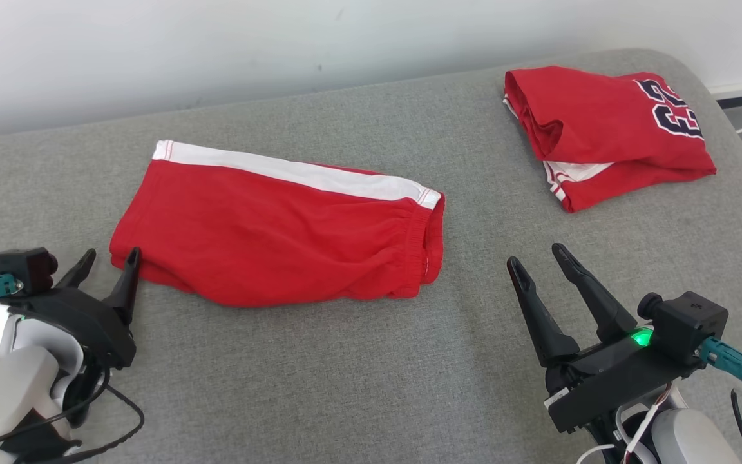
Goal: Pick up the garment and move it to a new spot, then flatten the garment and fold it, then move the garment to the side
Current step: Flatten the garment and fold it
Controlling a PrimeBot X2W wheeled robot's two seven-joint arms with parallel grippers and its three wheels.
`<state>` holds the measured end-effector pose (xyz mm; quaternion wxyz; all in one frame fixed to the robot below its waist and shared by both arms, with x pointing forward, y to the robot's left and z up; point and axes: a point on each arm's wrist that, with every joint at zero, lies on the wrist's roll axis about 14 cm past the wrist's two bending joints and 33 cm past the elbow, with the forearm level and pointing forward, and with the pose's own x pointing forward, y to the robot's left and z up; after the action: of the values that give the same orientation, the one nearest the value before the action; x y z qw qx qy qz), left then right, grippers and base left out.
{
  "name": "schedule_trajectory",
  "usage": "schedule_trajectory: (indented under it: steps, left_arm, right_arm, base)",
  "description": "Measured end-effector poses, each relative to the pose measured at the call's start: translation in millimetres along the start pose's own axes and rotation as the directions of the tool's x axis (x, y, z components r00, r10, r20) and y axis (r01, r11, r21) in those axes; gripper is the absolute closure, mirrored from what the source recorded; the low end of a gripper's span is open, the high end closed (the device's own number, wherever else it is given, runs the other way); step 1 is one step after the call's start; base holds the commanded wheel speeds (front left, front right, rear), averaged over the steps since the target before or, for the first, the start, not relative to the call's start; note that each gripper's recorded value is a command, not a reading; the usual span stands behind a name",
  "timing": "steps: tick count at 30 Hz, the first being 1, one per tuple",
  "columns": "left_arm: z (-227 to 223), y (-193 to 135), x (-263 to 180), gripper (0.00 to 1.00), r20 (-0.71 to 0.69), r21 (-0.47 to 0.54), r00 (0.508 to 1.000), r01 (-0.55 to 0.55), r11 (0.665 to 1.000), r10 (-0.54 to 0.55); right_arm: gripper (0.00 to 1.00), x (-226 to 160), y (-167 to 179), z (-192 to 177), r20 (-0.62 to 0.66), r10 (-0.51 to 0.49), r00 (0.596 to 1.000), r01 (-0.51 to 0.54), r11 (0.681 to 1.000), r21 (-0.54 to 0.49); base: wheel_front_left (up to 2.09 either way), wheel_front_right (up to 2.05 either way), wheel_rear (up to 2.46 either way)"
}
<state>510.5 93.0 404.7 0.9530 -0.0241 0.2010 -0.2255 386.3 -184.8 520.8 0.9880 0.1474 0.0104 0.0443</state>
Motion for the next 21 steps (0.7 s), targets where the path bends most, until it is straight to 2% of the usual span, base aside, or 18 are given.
schedule_trajectory:
  steps: [10, 11, 12, 13, 21]
  left_arm:
    - [-19, -6, 7, 0.0, -0.051, -0.033, 0.999, 0.009, 0.999, -0.011]
    - [-20, -6, 7, 0.15, -0.055, -0.035, 0.998, 0.009, 0.999, -0.011]
    - [-21, -6, 7, 0.51, -0.06, -0.043, 0.998, 0.008, 0.999, -0.011]
    - [-21, -7, 6, 1.0, -0.062, -0.044, 0.998, 0.01, 0.999, -0.013]
    - [-16, -11, 0, 1.0, -0.048, -0.03, 0.999, 0.025, 0.999, -0.026]
  right_arm:
    - [0.0, -1, -7, -3, -0.014, -0.021, 1.0, 0.021, 1.0, -0.012]
    - [0.0, -1, -7, -3, -0.014, -0.022, 1.0, 0.022, 1.0, -0.012]
    - [0.0, -1, -7, -3, -0.014, -0.022, 1.0, 0.022, 1.0, -0.012]
    - [0.0, -1, -7, -3, -0.014, -0.022, 1.0, 0.022, 1.0, -0.012]
    - [0.0, 1, 0, -1, -0.008, -0.002, 1.0, 0.001, 1.0, -0.01]
  base:
    - [0.0, 0.0, 0.0]
    - [0.0, 0.0, 0.0]
    - [0.0, 0.0, 0.0]
    - [0.0, 0.0, 0.0]
    - [0.0, 0.0, 0.0]
